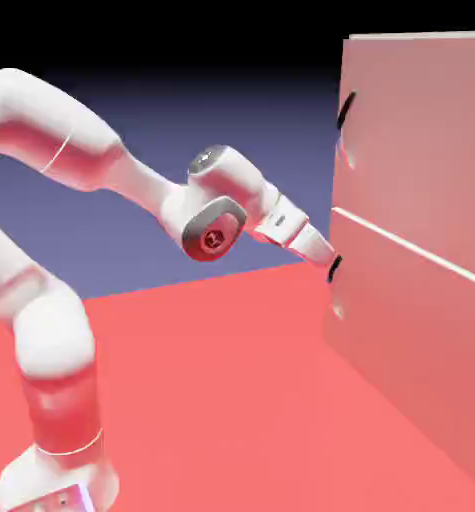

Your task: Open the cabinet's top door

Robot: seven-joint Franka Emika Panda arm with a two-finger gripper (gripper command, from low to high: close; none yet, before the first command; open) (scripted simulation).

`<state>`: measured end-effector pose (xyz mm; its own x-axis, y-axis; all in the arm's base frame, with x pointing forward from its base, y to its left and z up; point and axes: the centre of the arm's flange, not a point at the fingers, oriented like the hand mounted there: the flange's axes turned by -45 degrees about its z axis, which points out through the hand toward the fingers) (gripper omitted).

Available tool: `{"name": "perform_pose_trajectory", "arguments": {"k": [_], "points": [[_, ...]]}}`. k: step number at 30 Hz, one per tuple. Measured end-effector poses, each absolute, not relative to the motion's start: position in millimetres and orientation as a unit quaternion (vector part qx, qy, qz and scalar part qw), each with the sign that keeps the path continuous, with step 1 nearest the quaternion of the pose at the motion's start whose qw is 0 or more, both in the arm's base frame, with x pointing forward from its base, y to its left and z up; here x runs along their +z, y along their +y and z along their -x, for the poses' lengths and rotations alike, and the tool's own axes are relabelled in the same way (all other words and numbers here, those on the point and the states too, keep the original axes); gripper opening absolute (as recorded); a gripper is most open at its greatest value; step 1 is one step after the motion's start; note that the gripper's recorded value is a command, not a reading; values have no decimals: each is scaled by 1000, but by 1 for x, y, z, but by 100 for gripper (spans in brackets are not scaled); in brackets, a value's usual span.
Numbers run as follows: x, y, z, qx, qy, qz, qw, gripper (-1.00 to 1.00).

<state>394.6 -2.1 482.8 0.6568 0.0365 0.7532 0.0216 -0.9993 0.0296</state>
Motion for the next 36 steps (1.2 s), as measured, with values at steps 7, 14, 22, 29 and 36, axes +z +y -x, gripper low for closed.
{"name": "perform_pose_trajectory", "arguments": {"k": [7,14,22,29,36], "points": [[543,-14,-401,479,-5,-878,17,0],[594,-15,-400,539,-19,-842,25,0],[638,-3,-397,598,-27,-801,35,0],[662,18,-397,640,-29,-767,41,0],[672,48,-403,673,-27,-738,45,0]]}}
